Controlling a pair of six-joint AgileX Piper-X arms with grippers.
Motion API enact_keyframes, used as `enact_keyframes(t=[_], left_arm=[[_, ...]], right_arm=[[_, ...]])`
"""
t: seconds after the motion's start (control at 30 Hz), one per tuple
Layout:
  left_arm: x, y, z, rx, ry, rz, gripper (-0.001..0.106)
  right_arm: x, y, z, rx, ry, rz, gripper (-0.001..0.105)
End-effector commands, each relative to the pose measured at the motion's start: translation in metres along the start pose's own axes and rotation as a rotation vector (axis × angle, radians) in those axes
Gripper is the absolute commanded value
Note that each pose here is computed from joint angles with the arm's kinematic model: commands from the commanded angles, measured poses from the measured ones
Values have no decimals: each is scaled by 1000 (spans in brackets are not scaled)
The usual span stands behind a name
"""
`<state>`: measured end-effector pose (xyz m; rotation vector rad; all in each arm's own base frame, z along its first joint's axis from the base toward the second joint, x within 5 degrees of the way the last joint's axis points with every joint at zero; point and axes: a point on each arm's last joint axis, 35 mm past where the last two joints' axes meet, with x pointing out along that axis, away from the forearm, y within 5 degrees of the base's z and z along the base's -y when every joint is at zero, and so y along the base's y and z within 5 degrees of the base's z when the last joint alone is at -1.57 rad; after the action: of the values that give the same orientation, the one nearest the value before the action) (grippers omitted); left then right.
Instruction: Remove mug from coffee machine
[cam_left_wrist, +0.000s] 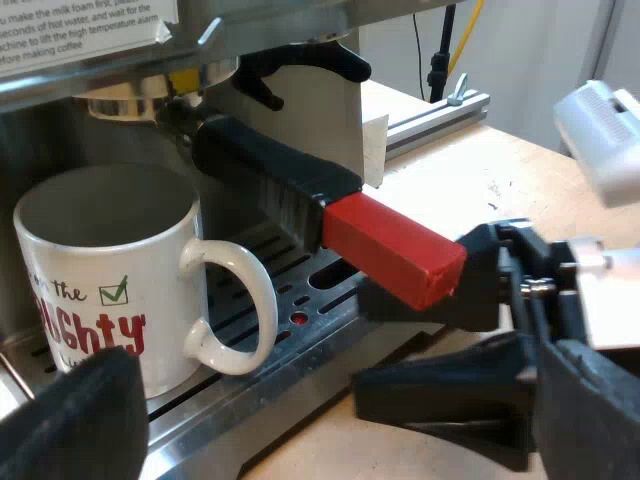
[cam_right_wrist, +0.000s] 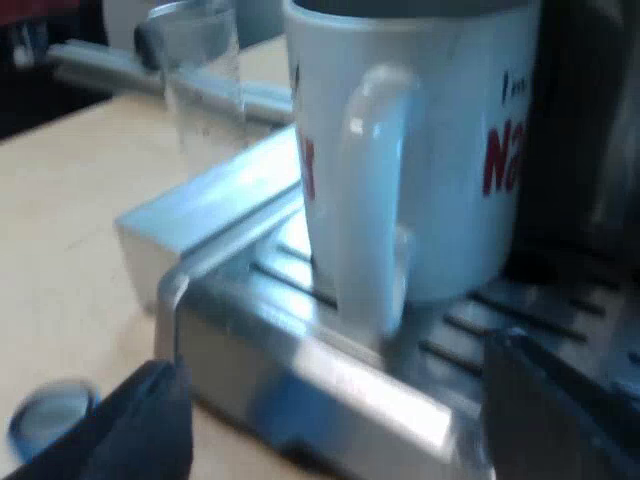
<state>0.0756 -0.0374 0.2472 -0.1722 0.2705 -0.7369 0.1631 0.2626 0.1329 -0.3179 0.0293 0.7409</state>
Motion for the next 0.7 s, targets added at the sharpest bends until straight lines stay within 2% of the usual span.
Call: enact_keyframes(t=[0.03, 0.2, 0.43, 0.53, 0.63, 0.7], left_arm=[[0, -1, 2, 12, -12, -17, 80], [0, -1, 2, 12, -11, -19, 80], [0, -1, 2, 12, -11, -19, 80], [0, -1, 2, 12, -11, -19, 80], [0, -1, 2, 12, -11, -19, 80], [0, -1, 2, 12, -11, -19, 80]], right_arm=[[12, 2, 6, 31, -32, -4, 63], [26, 7, 6, 132, -32, -4, 63], [29, 7, 6, 159, -9, -51, 63], [38, 9, 7, 141, 47, -44, 63], [45, 10, 10, 160, 76, -49, 63], [53, 11, 12, 186, 144, -88, 63]])
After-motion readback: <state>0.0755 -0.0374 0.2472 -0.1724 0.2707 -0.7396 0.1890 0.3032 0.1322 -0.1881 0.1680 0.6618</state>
